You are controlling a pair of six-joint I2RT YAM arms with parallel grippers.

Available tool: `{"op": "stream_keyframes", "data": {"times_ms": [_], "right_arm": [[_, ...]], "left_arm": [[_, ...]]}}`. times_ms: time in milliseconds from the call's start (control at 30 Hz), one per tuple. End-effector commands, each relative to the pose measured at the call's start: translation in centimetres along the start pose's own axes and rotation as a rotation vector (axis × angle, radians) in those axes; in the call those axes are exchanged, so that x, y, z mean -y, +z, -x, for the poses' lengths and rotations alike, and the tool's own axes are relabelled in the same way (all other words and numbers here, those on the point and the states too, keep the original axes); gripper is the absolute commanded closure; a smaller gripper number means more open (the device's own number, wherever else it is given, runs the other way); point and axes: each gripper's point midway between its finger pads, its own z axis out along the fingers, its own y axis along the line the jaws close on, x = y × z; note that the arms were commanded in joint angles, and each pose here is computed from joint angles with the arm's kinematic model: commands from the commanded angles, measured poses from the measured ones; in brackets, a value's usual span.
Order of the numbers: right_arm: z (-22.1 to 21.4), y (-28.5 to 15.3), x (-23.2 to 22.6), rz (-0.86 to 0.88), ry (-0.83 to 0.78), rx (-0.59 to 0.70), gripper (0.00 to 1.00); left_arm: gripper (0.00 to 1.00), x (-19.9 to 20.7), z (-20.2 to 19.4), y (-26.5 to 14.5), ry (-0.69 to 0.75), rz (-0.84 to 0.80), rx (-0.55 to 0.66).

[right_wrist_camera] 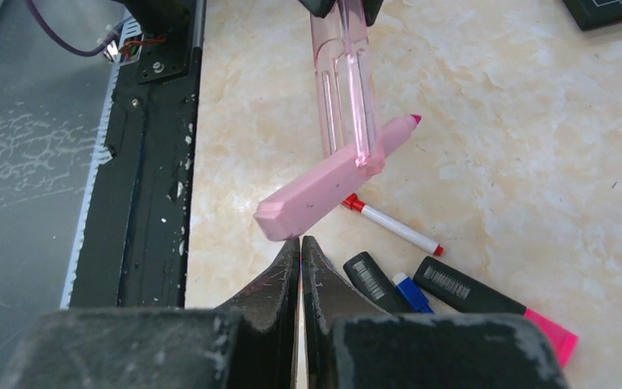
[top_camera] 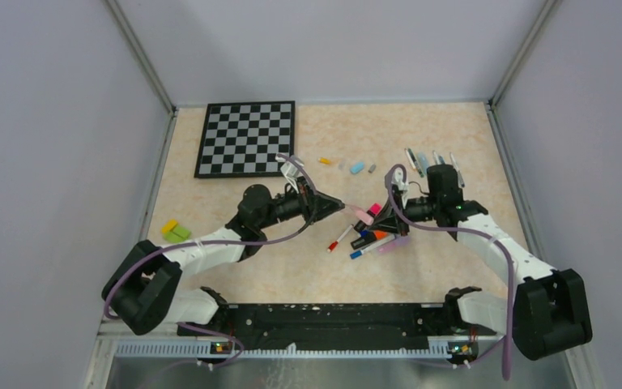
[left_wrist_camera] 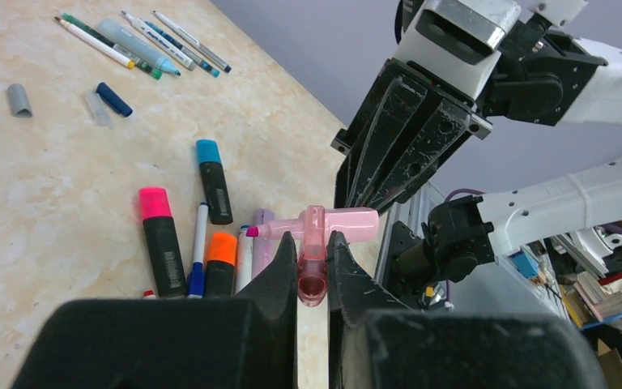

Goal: Open the pen caps
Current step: Open the pen cap from the pen.

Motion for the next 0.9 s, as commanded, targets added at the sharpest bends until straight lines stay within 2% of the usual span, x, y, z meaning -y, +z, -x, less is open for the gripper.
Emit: {"op": "stream_keyframes", "data": {"times_ms": [0, 300, 467, 633, 767, 867], "right_arm": [[2.5, 0.7, 0.1, 0.046, -0.107, -0.001, 1.0], [3.1, 2.9, -2.2, 0.157, -0.082, -0.046, 1.0], [2.0, 3.1, -0.2, 0.047, -0.037, -0.082, 1.0], [2.9, 2.9, 2.7, -0.067, 0.059, -0.023, 1.0], [3.1, 3.7, 2.6, 0.026, 0.108, -0.038, 1.0], [3.6, 3.2, 0.3, 0.16, 0.076, -0.048, 1.0]], "left_arm": [[1.0, 1.3, 1.0, 0.6, 0.02, -0.063, 0.004], [1.0, 0.2, -0.7, 1.4, -0.005, -0.039, -0.057], [1.0, 0.2, -0.7, 1.3, -0.005, -0.04, -0.051], [1.0, 0.8, -1.3, 1.6, -0.018, -0.088, -0.088], [1.0, 1.3, -1.6, 2.0, -0.036, -0.126, -0.103], [1.0, 0.1, -1.3, 2.0, -0.012, -0.059, -0.095]]}}
